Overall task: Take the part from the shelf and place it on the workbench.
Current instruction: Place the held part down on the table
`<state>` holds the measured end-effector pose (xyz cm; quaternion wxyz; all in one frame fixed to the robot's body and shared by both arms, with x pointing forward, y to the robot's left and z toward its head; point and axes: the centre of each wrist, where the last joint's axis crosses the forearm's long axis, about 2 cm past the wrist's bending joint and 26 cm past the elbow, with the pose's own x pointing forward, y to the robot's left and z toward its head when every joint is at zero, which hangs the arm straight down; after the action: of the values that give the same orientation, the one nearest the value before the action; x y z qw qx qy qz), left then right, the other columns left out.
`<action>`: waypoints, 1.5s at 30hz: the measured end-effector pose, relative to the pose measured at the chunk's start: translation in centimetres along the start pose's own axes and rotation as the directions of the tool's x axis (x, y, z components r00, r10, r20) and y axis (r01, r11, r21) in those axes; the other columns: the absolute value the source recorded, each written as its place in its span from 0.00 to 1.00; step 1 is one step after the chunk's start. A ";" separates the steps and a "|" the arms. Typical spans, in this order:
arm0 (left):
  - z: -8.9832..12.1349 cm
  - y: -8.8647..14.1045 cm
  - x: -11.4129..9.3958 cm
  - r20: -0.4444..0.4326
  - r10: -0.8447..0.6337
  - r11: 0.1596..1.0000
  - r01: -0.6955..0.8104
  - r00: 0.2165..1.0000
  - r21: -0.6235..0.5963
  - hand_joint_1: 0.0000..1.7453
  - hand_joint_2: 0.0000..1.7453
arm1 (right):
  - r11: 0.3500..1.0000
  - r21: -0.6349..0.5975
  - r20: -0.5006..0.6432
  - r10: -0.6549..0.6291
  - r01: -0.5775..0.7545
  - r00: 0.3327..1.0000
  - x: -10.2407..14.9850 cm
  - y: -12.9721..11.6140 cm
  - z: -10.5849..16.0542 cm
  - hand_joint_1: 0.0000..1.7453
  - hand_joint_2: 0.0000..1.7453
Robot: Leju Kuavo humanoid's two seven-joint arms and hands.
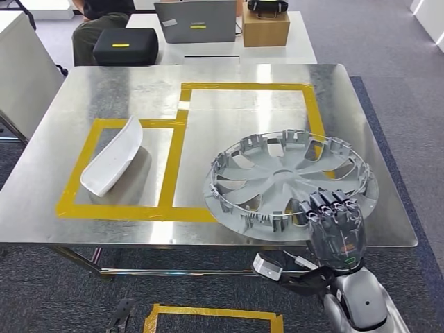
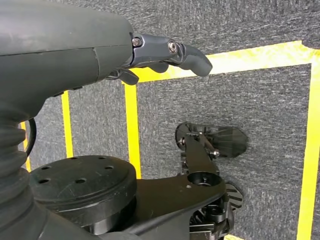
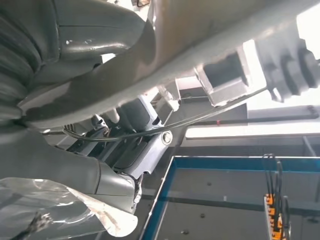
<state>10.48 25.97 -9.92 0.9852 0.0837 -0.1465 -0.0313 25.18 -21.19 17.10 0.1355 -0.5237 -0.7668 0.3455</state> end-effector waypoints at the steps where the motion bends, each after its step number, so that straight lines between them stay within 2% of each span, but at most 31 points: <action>1: 0.0 0.0 0.0 0.000 0.000 1.000 0.000 1.000 0.000 0.00 1.00 | 1.000 0.004 0.002 0.000 0.000 1.000 0.0 0.1 0.1 1.00 1.00; 7: 0.0 0.0 0.0 0.000 -0.002 1.000 0.002 1.000 -0.001 0.00 1.00 | 1.000 0.026 -0.047 0.011 -0.009 0.999 -0.4 0.6 0.2 1.00 1.00; 13: 0.0 0.1 0.0 0.000 -0.004 1.000 0.004 1.000 -0.004 0.00 1.00 | 0.996 0.081 -0.111 0.054 -0.046 0.992 -1.9 2.1 0.6 1.00 1.00; 26: -0.1 0.4 -0.3 -0.004 -0.013 1.000 0.013 1.000 0.001 0.00 1.00 | 0.952 0.244 -0.232 0.245 -0.187 0.941 -9.2 5.6 1.3 1.00 1.00; 31: -0.1 0.5 -0.4 -0.007 -0.021 1.000 0.021 1.000 0.005 0.00 1.00 | 0.936 0.283 -0.261 0.284 -0.208 0.923 -10.9 6.4 1.2 1.00 1.00; 33: -0.1 0.5 -0.4 -0.009 -0.027 1.000 0.027 1.000 0.007 0.00 1.00 | 0.942 0.287 -0.280 0.256 -0.173 0.925 -11.6 6.5 1.1 1.00 1.00; 37: -0.1 0.5 -0.2 -0.014 -0.040 0.999 0.040 0.999 0.013 0.00 1.00 | 0.972 0.236 -0.381 0.104 -0.012 0.919 -12.5 7.1 -0.3 1.00 1.00; 40: -0.1 0.5 0.1 -0.010 -0.055 0.998 0.055 0.998 0.014 0.00 1.00 | 0.979 0.187 -0.427 0.011 0.076 0.904 -12.1 7.9 -2.0 1.00 1.00; 45: -0.1 0.5 0.2 -0.007 -0.072 0.997 0.073 0.997 0.014 0.00 1.00 | 0.981 0.140 -0.427 -0.064 0.135 0.902 -10.8 8.5 -4.5 1.00 1.00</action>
<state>10.73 26.42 -9.89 0.9832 0.0960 -0.1406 -0.0657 38.28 -27.35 16.31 0.3580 -0.5327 -0.7139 0.2801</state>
